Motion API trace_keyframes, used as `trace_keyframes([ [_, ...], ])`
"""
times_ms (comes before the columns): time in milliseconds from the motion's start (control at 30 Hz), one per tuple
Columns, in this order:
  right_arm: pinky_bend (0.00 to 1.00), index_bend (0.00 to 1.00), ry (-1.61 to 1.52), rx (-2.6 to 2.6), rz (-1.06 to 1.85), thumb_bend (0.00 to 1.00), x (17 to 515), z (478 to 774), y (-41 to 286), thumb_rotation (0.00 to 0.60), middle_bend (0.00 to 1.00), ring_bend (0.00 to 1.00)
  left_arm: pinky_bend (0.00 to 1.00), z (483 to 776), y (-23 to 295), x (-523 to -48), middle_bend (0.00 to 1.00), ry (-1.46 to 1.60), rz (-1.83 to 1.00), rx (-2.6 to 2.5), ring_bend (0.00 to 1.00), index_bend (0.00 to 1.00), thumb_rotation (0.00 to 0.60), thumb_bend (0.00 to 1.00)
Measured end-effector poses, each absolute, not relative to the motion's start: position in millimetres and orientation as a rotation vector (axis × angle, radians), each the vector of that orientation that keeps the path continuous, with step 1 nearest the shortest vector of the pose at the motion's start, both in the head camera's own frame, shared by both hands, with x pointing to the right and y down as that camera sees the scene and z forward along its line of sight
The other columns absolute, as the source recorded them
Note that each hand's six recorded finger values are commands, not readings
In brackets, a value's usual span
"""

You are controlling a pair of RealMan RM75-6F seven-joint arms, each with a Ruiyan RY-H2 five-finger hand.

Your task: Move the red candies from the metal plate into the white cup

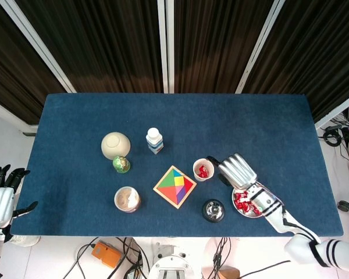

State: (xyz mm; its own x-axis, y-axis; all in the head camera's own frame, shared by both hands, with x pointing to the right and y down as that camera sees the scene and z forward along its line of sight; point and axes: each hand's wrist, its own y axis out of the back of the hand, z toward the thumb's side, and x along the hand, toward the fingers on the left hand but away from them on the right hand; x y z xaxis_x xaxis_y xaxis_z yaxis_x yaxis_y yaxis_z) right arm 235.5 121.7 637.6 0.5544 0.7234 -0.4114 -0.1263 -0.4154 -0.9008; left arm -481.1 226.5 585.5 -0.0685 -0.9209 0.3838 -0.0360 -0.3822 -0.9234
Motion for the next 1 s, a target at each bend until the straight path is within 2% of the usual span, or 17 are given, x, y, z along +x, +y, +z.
trace_keyframes([
  [133, 1.00, 0.41, -0.452, -1.734, 1.131, 0.38, 281.3, 637.6, 146.8, 0.600, 0.86, 1.00, 0.00, 586.7, 224.5, -478.6, 0.17, 1.067, -1.532, -1.482, 0.00, 0.21, 0.600, 0.02],
  [267, 1.00, 0.43, -0.380, -1.744, 1.231, 0.37, 311.8, 646.1, 174.9, 0.600, 0.86, 1.00, 0.00, 586.3, 224.1, -476.7, 0.17, 1.065, -1.526, -1.483, 0.00, 0.21, 0.600, 0.02],
  [433, 1.00, 0.44, -0.305, -1.763, 1.317, 0.38, 333.0, 658.6, 195.0, 0.600, 0.86, 1.00, 0.00, 584.2, 225.5, -476.4, 0.17, 1.067, -1.526, -1.479, 0.00, 0.21, 0.600, 0.02],
  [1000, 1.00, 0.48, -0.246, -1.796, 1.342, 0.38, 333.6, 675.7, 206.2, 0.600, 0.86, 1.00, 0.00, 581.9, 230.0, -479.8, 0.17, 1.074, -1.543, -1.467, 0.00, 0.21, 0.600, 0.02],
])
